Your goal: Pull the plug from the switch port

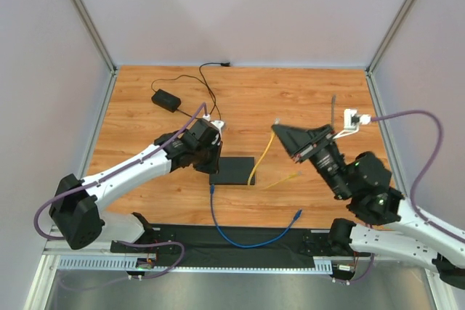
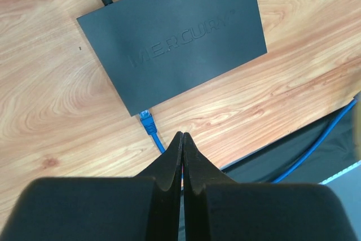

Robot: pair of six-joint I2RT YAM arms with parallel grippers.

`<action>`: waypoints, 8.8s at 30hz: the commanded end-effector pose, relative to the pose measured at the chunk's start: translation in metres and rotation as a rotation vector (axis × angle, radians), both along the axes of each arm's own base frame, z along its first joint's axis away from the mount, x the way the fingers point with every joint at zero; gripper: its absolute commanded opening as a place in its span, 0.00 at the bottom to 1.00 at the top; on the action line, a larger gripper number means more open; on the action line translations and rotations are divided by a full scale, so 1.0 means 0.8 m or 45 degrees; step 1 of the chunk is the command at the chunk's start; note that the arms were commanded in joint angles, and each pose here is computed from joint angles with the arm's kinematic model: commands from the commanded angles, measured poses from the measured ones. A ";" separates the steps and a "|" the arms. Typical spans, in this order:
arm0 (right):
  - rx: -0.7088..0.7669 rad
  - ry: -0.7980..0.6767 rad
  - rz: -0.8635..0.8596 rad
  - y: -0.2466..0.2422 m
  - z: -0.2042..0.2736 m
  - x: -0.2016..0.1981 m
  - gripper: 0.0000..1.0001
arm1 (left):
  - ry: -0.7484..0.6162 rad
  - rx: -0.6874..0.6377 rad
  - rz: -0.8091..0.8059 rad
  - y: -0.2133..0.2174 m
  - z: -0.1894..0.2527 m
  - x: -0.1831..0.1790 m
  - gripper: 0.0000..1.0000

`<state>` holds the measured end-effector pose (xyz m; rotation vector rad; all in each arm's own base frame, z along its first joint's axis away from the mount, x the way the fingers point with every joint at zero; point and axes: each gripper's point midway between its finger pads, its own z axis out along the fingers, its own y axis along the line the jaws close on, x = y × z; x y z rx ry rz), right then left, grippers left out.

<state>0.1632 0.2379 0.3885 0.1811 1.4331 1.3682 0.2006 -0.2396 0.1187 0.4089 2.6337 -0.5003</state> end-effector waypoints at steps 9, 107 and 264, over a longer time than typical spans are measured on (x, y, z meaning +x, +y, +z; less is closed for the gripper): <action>-1.039 0.279 -0.973 -0.163 0.067 0.098 0.00 | -0.021 -0.013 0.019 0.018 0.015 -0.015 0.00; -1.774 0.638 0.315 0.107 -0.386 0.092 0.44 | 0.186 -0.657 0.723 0.055 -0.037 -0.047 0.42; -1.835 0.979 0.493 0.100 -0.514 0.056 0.42 | 0.188 -0.721 0.682 0.067 -0.134 -0.043 0.05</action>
